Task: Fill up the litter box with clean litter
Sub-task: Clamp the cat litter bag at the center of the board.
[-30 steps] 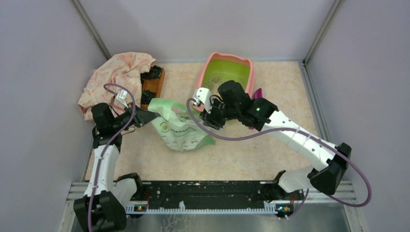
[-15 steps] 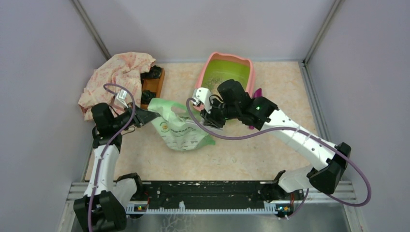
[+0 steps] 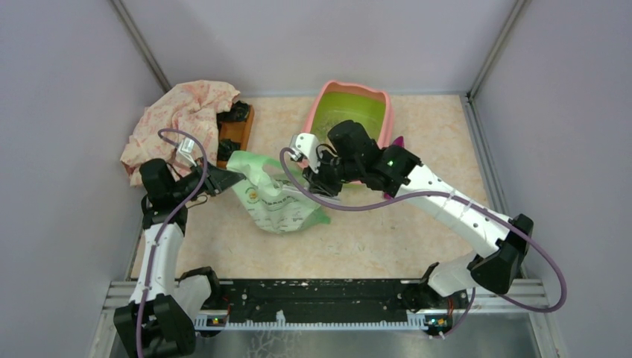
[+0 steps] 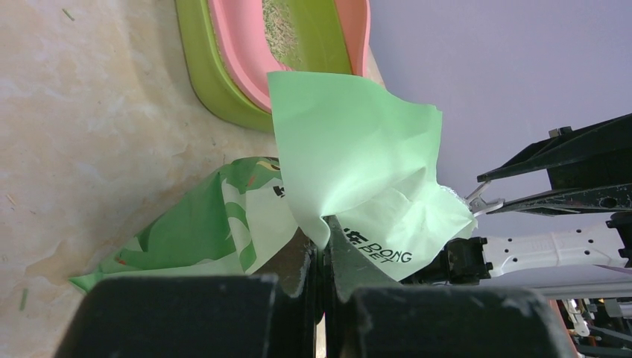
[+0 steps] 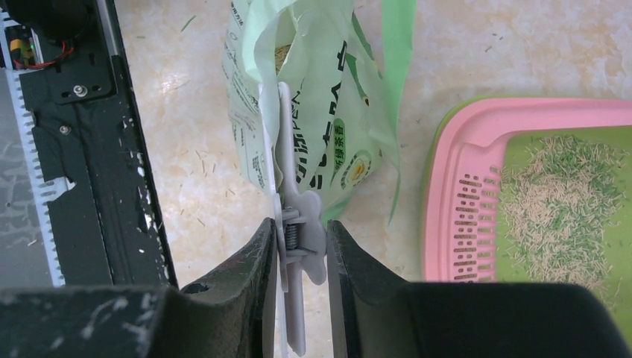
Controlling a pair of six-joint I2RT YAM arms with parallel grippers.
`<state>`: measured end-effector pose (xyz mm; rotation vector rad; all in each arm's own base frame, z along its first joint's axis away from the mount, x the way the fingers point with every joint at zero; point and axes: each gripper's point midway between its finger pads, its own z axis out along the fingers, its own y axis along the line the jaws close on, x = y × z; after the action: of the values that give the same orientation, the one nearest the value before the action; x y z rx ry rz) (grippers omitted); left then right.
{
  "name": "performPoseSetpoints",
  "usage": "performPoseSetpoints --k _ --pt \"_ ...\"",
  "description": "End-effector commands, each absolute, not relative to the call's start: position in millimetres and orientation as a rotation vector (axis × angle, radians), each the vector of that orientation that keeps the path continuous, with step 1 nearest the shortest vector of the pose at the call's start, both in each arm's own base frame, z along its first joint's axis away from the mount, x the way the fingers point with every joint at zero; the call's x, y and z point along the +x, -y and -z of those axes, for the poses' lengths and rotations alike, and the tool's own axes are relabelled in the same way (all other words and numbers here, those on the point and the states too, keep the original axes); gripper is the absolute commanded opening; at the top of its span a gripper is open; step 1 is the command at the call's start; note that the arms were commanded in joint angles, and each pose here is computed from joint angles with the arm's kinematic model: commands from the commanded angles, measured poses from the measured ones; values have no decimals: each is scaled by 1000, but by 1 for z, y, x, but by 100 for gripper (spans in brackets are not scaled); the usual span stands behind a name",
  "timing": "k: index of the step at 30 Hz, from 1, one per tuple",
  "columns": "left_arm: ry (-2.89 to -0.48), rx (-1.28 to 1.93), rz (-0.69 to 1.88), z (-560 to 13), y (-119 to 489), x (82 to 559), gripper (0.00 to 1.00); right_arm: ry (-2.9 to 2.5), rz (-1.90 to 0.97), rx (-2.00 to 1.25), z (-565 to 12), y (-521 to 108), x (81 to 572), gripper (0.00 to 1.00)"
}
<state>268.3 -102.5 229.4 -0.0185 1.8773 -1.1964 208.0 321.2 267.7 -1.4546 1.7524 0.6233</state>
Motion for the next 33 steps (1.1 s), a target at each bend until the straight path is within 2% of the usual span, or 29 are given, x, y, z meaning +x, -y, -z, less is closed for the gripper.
performPoseSetpoints --k 1,17,33 --pt "-1798 45 1148 -256 98 276 3 -1650 -683 -1410 -306 -341 208 0" --pt "-1776 35 1171 -259 98 273 0 -1755 -646 -1308 -308 -330 211 0" --pt "-1709 -109 1348 -238 96 254 0 -1798 -613 -1204 -286 -314 213 0"
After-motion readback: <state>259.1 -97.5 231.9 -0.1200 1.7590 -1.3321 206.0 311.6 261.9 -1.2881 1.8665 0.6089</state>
